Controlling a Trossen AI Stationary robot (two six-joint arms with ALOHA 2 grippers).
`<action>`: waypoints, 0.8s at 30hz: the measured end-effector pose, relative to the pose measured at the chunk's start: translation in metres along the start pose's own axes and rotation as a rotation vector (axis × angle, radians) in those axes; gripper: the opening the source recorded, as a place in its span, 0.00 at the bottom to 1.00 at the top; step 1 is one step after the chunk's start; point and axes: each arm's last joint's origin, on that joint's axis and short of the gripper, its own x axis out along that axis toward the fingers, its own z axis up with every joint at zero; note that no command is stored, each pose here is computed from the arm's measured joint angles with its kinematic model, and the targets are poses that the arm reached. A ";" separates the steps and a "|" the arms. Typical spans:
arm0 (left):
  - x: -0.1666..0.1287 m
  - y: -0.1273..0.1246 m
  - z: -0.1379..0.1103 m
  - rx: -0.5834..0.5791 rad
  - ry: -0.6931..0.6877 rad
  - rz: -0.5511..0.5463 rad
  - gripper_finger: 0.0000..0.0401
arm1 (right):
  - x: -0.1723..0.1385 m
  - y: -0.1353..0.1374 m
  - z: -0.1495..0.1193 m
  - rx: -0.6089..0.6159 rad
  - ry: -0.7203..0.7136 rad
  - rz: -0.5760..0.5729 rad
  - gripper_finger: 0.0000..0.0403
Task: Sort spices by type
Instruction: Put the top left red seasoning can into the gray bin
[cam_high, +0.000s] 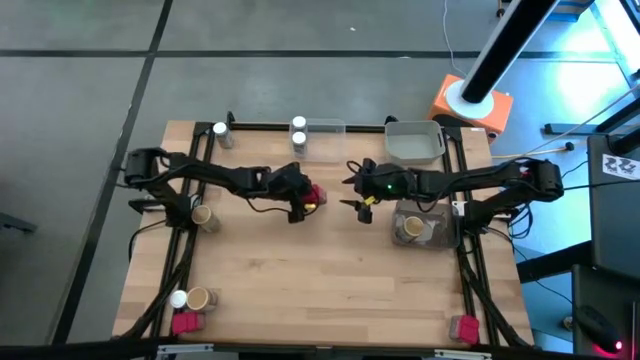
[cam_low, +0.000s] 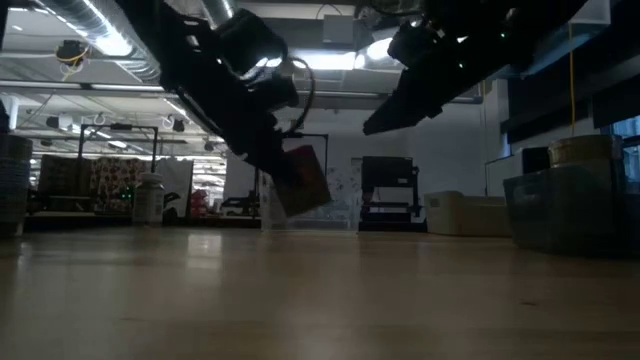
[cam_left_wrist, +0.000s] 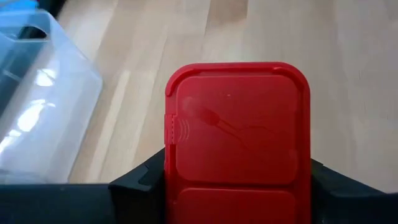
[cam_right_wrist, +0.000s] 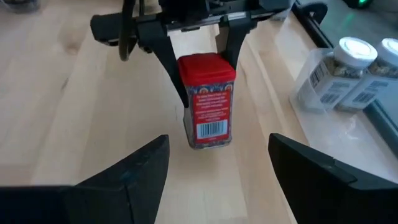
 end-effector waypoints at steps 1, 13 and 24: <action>0.003 0.000 0.000 0.003 0.019 -0.002 0.49 | 0.003 0.000 -0.001 0.000 -0.002 -0.005 0.68; 0.022 -0.003 0.008 0.027 0.122 -0.069 0.48 | 0.028 0.003 -0.016 -0.002 0.049 -0.001 0.68; 0.022 -0.017 0.006 0.068 0.145 -0.078 0.48 | 0.067 0.010 -0.033 -0.024 -0.036 0.095 0.68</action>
